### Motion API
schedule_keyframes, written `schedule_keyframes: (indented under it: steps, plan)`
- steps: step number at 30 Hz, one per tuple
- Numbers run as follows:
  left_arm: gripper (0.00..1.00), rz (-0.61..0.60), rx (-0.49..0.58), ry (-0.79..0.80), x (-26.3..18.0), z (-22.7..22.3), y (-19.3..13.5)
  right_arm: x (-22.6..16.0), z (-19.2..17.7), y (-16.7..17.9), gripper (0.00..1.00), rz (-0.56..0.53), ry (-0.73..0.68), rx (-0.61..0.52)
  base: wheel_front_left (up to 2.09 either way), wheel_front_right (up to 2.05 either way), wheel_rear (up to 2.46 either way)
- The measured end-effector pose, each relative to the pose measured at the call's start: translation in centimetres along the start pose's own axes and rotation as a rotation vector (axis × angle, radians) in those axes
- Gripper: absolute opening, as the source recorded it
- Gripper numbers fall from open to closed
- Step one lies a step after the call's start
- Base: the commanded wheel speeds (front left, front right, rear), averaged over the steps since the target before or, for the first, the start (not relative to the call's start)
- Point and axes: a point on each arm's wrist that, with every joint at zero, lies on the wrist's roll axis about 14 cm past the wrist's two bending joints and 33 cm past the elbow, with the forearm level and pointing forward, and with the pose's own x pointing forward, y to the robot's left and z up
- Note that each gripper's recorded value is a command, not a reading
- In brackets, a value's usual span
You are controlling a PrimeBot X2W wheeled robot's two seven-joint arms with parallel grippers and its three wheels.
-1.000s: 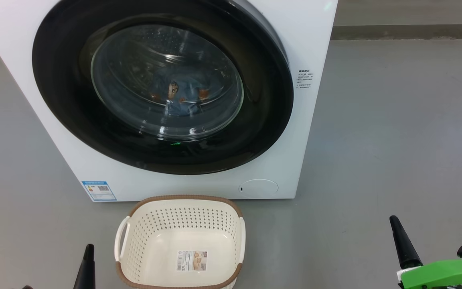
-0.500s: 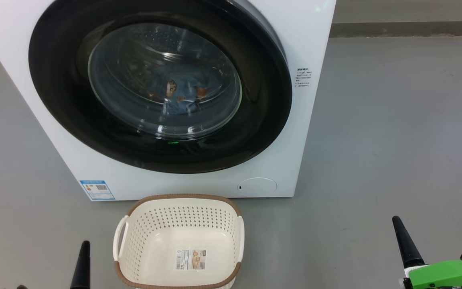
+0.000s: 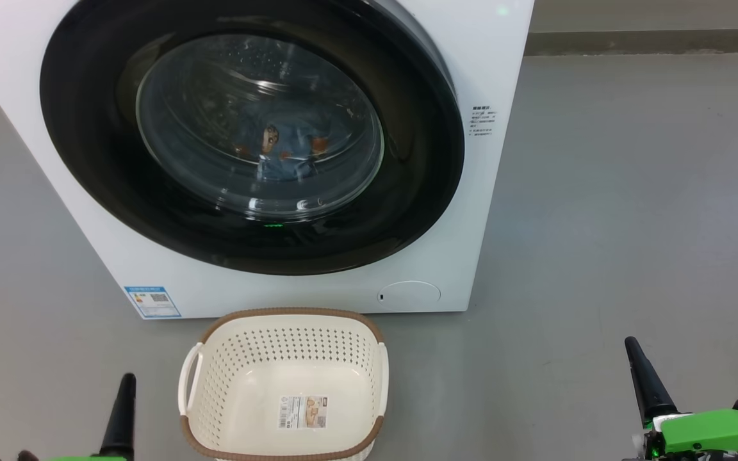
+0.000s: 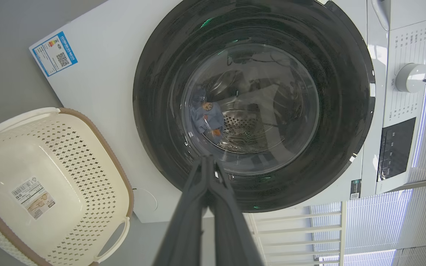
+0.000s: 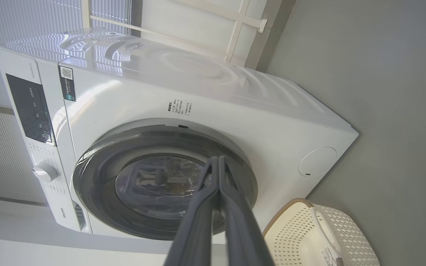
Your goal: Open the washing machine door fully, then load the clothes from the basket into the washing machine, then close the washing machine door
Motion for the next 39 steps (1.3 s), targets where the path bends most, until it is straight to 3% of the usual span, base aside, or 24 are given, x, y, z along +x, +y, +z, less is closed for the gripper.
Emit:
schedule_keyframes:
  steps: [22,39]
  plan:
    - [0.00,-0.023,-0.226,0.004,1.0,0.6,-0.7,0.3,0.5,0.2,0.00,0.014,-0.009,0.221,0.00,0.00,0.00]
    - [0.00,-0.034,-0.230,0.000,1.3,0.8,-1.1,0.3,0.5,0.2,0.00,0.015,-0.013,0.244,0.00,0.00,0.00]
